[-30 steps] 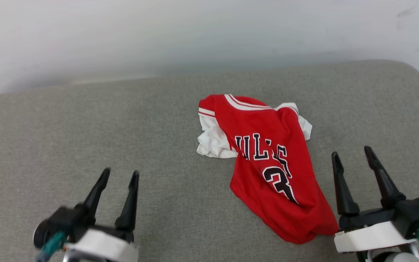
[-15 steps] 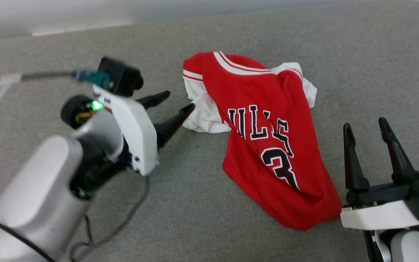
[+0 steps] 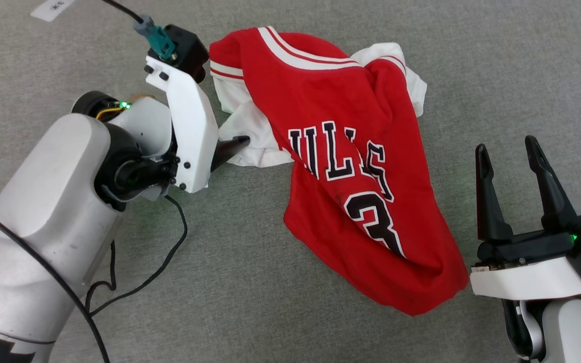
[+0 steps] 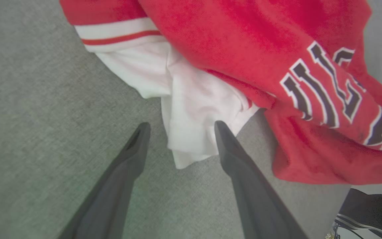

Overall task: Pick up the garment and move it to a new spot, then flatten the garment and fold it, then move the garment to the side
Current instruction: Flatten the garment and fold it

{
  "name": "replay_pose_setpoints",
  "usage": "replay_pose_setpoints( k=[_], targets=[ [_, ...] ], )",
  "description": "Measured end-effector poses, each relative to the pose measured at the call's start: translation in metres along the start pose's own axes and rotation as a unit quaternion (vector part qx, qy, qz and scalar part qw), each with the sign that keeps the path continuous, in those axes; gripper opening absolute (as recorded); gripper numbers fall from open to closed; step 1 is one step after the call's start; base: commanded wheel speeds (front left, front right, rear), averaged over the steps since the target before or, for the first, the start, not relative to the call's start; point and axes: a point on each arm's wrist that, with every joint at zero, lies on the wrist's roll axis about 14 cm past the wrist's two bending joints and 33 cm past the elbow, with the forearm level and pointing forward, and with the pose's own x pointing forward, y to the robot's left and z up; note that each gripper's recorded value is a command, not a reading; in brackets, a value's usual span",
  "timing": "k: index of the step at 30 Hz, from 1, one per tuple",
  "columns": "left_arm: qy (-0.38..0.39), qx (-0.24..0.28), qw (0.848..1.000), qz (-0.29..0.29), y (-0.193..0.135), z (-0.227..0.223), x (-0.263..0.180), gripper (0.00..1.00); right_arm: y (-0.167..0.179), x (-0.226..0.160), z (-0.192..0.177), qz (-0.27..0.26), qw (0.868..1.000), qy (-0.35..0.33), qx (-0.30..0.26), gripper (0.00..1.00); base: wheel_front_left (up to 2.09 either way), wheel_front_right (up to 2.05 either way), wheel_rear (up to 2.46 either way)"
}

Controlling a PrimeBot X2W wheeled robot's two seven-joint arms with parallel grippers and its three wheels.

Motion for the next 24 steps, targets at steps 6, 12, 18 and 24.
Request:
replay_pose_setpoints(
  k=[6,12,18,24],
  targets=[
    [0.032,-0.014,0.999,-0.010,0.000,-0.019,0.017,0.00,-0.004,0.001,-0.003,-0.005,1.000,0.004,-0.004,1.00,0.00,0.00,0.00],
    [0.012,-0.025,1.000,0.012,0.012,-0.029,0.002,0.00,-0.003,0.002,0.004,-0.003,1.000,-0.005,-0.008,1.00,0.00,0.00,0.00],
    [-0.073,-0.034,0.994,0.076,0.042,-0.015,-0.052,0.00,0.010,-0.002,0.021,0.015,0.999,-0.027,-0.010,1.00,0.00,0.00,0.00],
    [-0.153,-0.049,0.976,0.146,0.069,-0.008,-0.121,0.00,0.021,-0.009,0.035,0.030,0.999,-0.042,-0.009,1.00,0.00,0.00,0.00]
  ],
)
